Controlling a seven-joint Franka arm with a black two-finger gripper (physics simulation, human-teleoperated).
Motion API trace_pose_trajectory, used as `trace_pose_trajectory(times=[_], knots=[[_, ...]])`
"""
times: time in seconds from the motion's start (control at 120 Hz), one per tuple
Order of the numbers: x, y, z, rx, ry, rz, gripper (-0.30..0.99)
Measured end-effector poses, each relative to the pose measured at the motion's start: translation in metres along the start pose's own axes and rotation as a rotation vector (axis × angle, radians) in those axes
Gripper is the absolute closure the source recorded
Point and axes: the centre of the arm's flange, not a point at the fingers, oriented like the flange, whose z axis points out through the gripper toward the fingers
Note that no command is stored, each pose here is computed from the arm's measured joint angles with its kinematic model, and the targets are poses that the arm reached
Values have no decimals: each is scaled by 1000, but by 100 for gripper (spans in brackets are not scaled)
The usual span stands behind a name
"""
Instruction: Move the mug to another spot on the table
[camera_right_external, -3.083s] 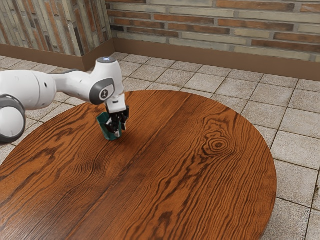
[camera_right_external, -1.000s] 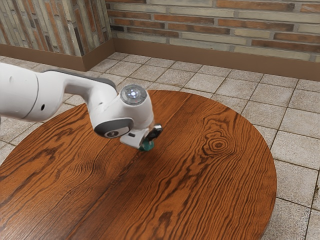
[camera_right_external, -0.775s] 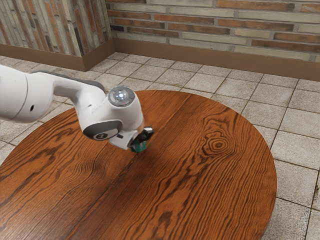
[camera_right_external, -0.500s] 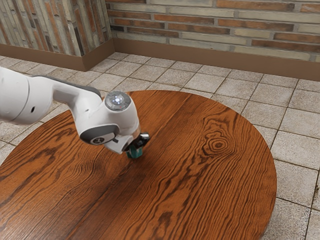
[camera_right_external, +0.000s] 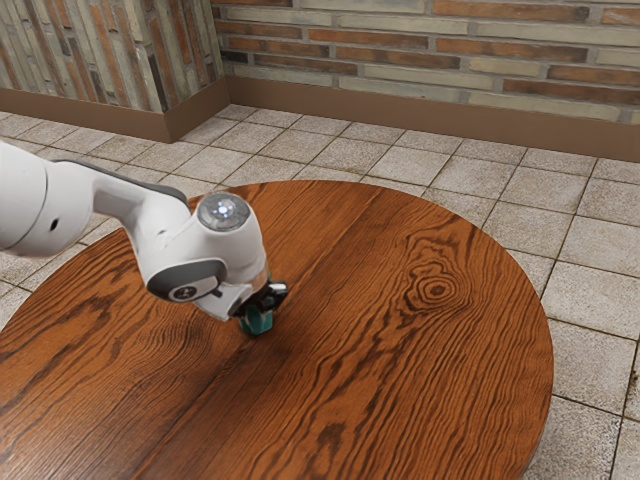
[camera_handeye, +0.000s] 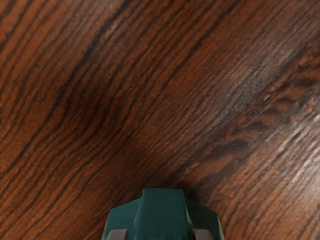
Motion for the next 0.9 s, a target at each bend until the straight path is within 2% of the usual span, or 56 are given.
trace_pose_trajectory(times=[0.192, 0.292, 0.358, 0.408, 0.475, 0.55, 0.617, 0.742, 0.817, 0.9], knots=[[-4, -2, -13, 10, -8, -12, 34], [-11, -14, -70, 53, -40, -65, 22], [-15, -24, -115, 96, -37, -133, 17], [-32, -42, -156, 163, -11, -223, 14], [-56, -74, -206, 253, 56, -355, 11], [-75, -94, -237, 283, 138, -505, 8], [-123, -75, -262, 250, 183, -719, 6], [-225, 33, -275, 80, 233, -1211, 4], [-257, 86, -285, -3, 249, -1440, 4], [-267, 108, -307, -61, 264, -1600, 3]])
